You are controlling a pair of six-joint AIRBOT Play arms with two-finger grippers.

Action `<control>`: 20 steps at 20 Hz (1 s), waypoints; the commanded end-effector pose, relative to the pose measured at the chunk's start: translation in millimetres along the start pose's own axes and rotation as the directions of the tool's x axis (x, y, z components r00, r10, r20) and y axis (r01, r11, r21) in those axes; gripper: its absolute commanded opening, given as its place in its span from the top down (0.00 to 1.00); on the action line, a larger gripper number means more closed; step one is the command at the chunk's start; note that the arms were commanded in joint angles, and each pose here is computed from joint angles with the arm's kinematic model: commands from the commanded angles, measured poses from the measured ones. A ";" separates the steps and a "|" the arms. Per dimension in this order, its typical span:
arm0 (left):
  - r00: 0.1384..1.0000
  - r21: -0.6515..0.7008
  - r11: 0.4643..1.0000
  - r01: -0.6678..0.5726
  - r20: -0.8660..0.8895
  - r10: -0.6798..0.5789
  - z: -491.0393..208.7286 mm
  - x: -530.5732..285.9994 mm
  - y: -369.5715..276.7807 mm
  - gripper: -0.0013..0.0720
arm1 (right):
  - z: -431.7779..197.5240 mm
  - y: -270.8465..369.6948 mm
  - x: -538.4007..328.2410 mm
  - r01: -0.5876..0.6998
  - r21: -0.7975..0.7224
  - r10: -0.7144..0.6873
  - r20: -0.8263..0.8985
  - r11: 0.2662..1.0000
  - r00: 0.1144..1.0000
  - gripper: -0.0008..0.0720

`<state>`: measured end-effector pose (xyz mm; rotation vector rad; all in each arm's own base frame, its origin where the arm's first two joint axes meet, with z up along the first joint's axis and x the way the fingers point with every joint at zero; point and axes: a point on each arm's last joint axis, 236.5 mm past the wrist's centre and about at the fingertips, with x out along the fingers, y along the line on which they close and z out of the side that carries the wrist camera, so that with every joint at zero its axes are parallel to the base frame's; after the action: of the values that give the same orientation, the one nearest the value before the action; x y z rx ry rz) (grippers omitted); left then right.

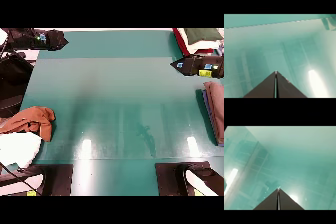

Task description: Fold the shirts.

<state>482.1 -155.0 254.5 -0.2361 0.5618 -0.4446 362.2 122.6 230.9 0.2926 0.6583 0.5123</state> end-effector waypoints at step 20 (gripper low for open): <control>0.898 0.123 0.909 -0.397 -0.152 0.413 -41.6 -128.3 105.0 0.94 | -0.1 0.6 0.1 -0.002 0.000 0.002 0.000 1.000 1.000 0.97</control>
<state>443.0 -76.2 267.1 -0.1061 0.6033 -0.2758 362.1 123.0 231.0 0.2933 0.6584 0.5134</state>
